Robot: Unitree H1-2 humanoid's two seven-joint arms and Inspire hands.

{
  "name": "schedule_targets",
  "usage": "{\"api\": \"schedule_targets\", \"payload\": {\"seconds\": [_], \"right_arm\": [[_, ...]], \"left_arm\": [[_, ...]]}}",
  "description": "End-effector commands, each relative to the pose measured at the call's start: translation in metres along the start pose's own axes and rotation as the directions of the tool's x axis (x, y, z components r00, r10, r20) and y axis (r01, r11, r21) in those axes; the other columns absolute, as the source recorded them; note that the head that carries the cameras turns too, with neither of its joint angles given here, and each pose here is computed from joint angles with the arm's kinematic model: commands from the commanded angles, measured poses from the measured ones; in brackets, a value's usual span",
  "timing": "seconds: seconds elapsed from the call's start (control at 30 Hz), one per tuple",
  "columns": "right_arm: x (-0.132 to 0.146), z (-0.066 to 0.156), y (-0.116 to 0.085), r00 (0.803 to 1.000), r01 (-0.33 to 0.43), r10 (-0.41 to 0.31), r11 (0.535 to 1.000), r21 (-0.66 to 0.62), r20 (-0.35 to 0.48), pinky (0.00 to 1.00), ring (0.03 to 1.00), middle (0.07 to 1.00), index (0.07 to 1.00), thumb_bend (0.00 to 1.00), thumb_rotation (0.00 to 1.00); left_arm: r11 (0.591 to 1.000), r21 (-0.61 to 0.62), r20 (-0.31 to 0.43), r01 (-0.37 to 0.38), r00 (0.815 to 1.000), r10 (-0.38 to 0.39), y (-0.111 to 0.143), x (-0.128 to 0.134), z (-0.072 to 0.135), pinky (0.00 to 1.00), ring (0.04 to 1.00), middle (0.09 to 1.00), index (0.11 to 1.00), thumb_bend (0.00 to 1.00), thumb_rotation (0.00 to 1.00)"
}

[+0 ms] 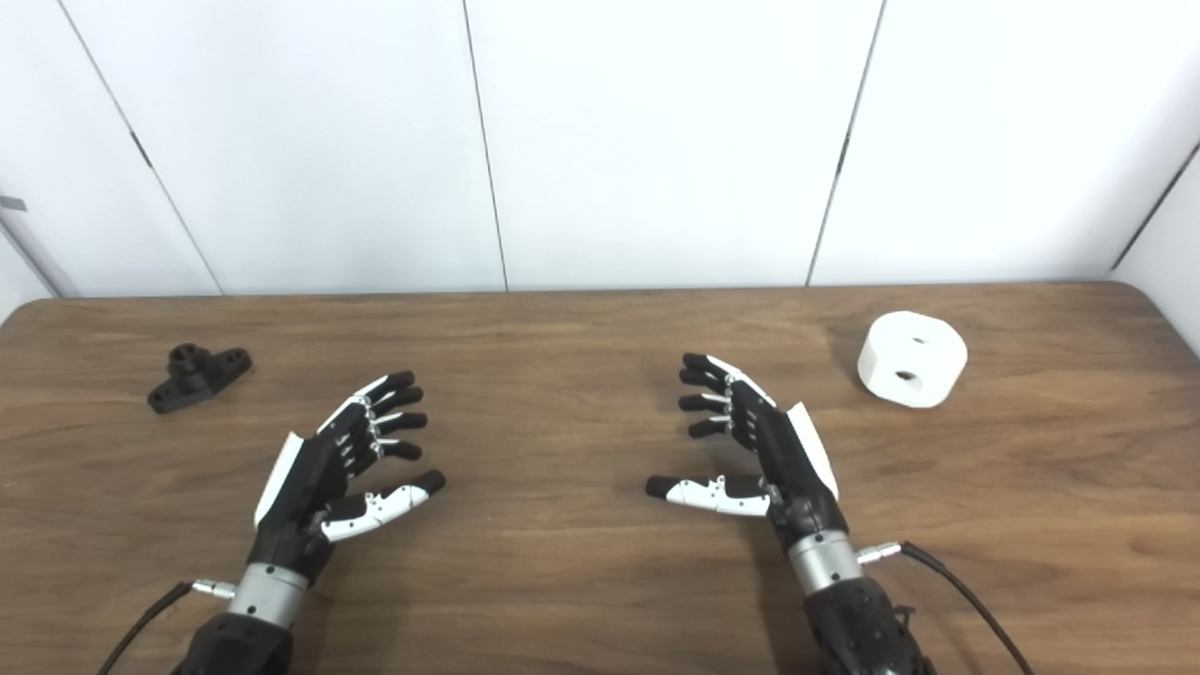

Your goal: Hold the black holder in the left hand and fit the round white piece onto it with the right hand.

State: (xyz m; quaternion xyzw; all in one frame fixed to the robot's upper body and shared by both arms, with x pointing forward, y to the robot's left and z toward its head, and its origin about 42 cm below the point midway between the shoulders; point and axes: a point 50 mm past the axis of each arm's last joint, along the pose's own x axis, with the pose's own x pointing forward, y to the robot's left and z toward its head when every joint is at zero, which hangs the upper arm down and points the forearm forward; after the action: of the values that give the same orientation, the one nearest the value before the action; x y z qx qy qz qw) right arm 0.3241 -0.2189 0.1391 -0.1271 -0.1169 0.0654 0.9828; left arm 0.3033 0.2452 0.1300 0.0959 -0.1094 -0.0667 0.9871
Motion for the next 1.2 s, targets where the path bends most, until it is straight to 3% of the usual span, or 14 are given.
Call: {"api": "schedule_targets", "payload": {"seconds": [0.0, 0.3, 0.53, 0.97, 1.17], "right_arm": [[0.009, 0.016, -0.001, 0.997, 0.0, -0.001, 1.0, 0.009, 0.083, 0.62, 0.738, 0.814, 0.829, 0.78, 0.04], [0.006, 0.011, -0.012, 0.998, 0.004, -0.004, 1.0, 0.008, 0.069, 0.61, 0.734, 0.812, 0.84, 0.76, 0.03], [0.003, 0.012, -0.02, 0.999, 0.015, -0.016, 1.0, 0.025, 0.047, 0.65, 0.755, 0.832, 0.859, 0.71, 0.0], [0.002, 0.026, -0.021, 0.999, 0.012, -0.013, 1.0, 0.029, 0.04, 0.69, 0.783, 0.854, 0.893, 0.66, 0.0], [0.002, 0.029, -0.023, 0.999, 0.015, -0.017, 0.999, 0.033, 0.038, 0.69, 0.777, 0.852, 0.893, 0.66, 0.0]], "left_arm": [[1.0, 0.02, 0.07, -0.01, 0.998, 0.008, 0.004, 0.006, 0.015, 0.63, 0.755, 0.835, 0.858, 0.68, 0.01], [1.0, 0.013, 0.069, -0.009, 0.998, 0.008, -0.009, 0.009, 0.009, 0.62, 0.75, 0.823, 0.847, 0.68, 0.02], [1.0, 0.03, 0.061, -0.002, 0.998, 0.0, -0.031, 0.014, -0.001, 0.61, 0.748, 0.815, 0.833, 0.73, 0.13], [0.999, 0.039, 0.075, -0.018, 0.997, 0.015, -0.031, 0.017, 0.003, 0.61, 0.766, 0.822, 0.82, 0.73, 0.04], [0.998, 0.056, 0.097, -0.016, 0.995, 0.01, -0.016, 0.02, 0.011, 0.6, 0.737, 0.8, 0.798, 0.71, 0.03]]}}
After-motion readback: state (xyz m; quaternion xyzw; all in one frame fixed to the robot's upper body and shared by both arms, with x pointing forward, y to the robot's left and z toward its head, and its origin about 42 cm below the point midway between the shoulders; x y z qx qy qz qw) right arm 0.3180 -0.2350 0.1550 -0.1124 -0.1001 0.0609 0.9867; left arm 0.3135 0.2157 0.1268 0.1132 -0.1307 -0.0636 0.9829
